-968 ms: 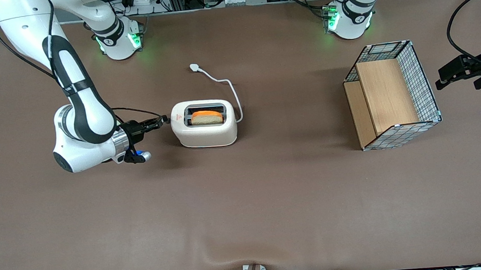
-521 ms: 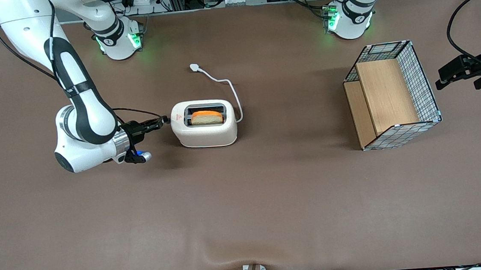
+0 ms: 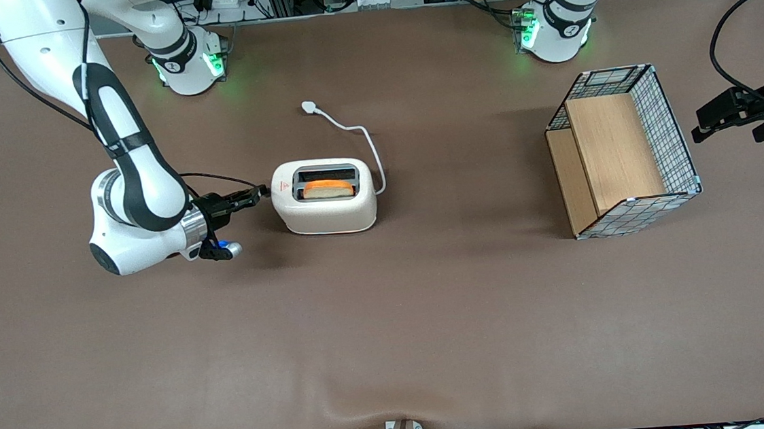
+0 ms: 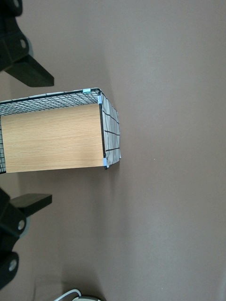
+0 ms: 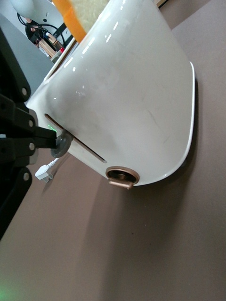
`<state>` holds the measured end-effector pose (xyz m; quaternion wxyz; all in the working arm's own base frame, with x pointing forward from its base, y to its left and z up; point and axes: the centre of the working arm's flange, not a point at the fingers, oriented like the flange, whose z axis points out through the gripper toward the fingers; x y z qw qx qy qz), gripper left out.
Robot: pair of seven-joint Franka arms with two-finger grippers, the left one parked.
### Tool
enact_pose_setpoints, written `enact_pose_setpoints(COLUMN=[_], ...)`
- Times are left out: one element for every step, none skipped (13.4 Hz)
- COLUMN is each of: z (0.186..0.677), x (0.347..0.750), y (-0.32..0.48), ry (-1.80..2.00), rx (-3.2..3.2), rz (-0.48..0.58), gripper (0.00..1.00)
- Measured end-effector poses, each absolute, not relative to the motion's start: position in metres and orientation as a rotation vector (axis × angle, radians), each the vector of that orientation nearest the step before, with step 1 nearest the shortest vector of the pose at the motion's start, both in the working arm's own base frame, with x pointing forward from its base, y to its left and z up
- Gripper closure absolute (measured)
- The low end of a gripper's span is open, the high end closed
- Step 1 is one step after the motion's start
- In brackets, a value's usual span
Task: Press toaster button with right arm
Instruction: 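Press the toaster lever down with the right gripper fingertips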
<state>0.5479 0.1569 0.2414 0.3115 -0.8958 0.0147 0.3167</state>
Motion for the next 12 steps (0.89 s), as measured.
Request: enact_pose_setpoints(z=[0.239, 0.237, 0.234, 0.231, 0.228, 0.225, 0.224, 0.223, 0.221, 0.22, 0.217, 0.214], x=[0.548, 0.548, 0.548, 0.548, 0.548, 0.548, 0.548, 0.548, 0.548, 0.548, 0.548, 0.548], y=[0.157, 0.157, 0.157, 0.156, 0.156, 0.156, 0.156, 0.156, 0.156, 0.156, 0.155, 0.155], ry=[0.042, 0.039, 0.03, 0.024, 0.021, 0.021, 0.021, 0.022, 0.023, 0.018, 0.007, 0.006], rx=[-2.364, -2.364, -2.362, -2.36, -2.358, -2.357, -2.356, -2.356, -2.356, -2.355, -2.353, -2.353], rz=[0.837, 0.835, 0.832, 0.831, 0.83, 0.829, 0.828, 0.829, 0.83, 0.827, 0.823, 0.822], gripper=[0.99, 0.99, 0.99, 0.99, 0.99, 0.99, 0.99, 0.99, 0.99, 0.99, 0.99, 0.99])
